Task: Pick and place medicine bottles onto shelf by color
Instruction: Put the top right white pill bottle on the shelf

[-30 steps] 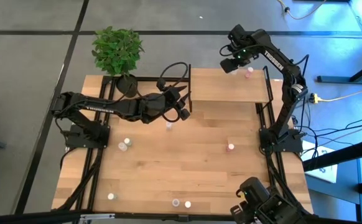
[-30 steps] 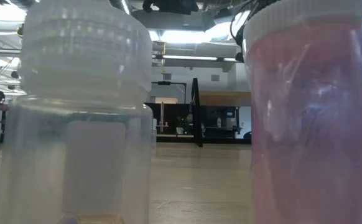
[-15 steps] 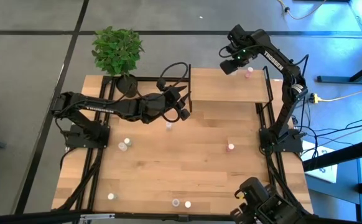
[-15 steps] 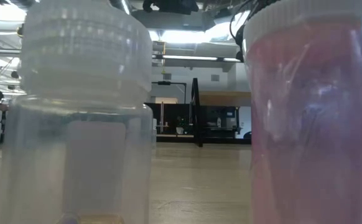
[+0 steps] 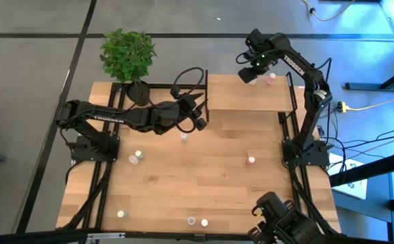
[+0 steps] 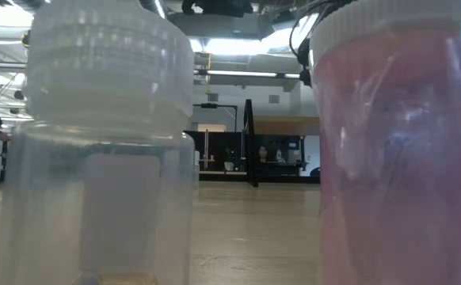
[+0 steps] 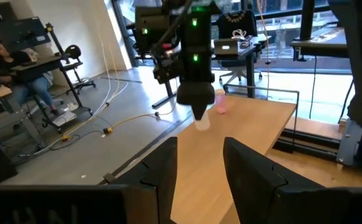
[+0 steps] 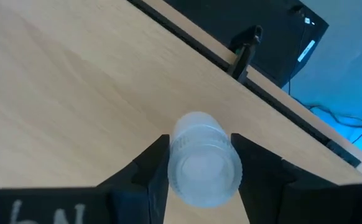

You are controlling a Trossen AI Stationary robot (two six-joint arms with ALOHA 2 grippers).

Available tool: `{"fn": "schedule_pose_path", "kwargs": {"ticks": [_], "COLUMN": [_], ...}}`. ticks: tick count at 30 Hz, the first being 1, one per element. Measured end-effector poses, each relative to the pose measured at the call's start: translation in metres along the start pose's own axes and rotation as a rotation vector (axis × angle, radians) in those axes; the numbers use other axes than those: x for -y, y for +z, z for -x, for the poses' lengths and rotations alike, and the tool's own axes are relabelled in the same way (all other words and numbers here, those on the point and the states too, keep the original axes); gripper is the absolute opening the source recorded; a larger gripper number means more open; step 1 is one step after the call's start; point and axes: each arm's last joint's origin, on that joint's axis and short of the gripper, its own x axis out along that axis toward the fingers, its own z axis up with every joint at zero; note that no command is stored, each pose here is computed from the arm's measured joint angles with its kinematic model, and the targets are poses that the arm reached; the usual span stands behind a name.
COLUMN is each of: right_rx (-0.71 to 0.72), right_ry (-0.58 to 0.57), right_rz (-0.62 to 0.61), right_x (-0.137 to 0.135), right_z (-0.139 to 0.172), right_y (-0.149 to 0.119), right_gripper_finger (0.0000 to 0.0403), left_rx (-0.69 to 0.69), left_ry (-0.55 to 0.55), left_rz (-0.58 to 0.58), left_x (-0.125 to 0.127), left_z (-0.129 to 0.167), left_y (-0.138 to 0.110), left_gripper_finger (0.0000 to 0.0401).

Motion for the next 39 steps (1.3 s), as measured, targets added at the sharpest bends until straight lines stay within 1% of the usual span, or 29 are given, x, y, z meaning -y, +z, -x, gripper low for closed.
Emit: {"fn": "schedule_pose_path", "kwargs": {"ticks": [3, 6, 11, 16, 32, 35, 39], "right_rx": [0.034, 0.026, -0.001, -0.001, -0.001, -0.006, -0.015], "right_ry": [0.002, -0.003, -0.006, -0.034, -0.027, -0.026, -0.027], "right_rz": [0.000, -0.011, -0.029, -0.046, -0.052, -0.082, -0.086], "right_x": [-0.003, -0.004, -0.004, 0.000, 0.000, 0.000, 0.000], "right_z": [0.001, 0.001, 0.001, 0.001, 0.000, -0.008, -0.020], "right_y": [0.003, 0.002, -0.001, -0.001, -0.001, -0.001, -0.005], "right_gripper_finger": [0.0154, 0.0154, 0.0154, 0.0154, 0.0154, 0.0154, 0.0154], "left_rx": [-0.001, -0.002, -0.003, -0.003, -0.003, -0.003, -0.003], "left_ry": [0.040, 0.065, 0.067, 0.069, 0.068, 0.068, 0.068], "left_rz": [0.001, 0.001, 0.000, 0.000, -0.001, -0.001, -0.001], "left_x": [-0.001, -0.002, -0.002, -0.002, -0.002, -0.002, -0.002], "left_z": [0.000, 0.000, 0.000, 0.000, 0.000, 0.000, 0.000], "left_y": [0.000, 0.000, 0.000, 0.000, 0.000, 0.000, 0.000], "left_gripper_finger": [0.0124, 0.0124, 0.0124, 0.0124, 0.0124, 0.0124, 0.0124]}}
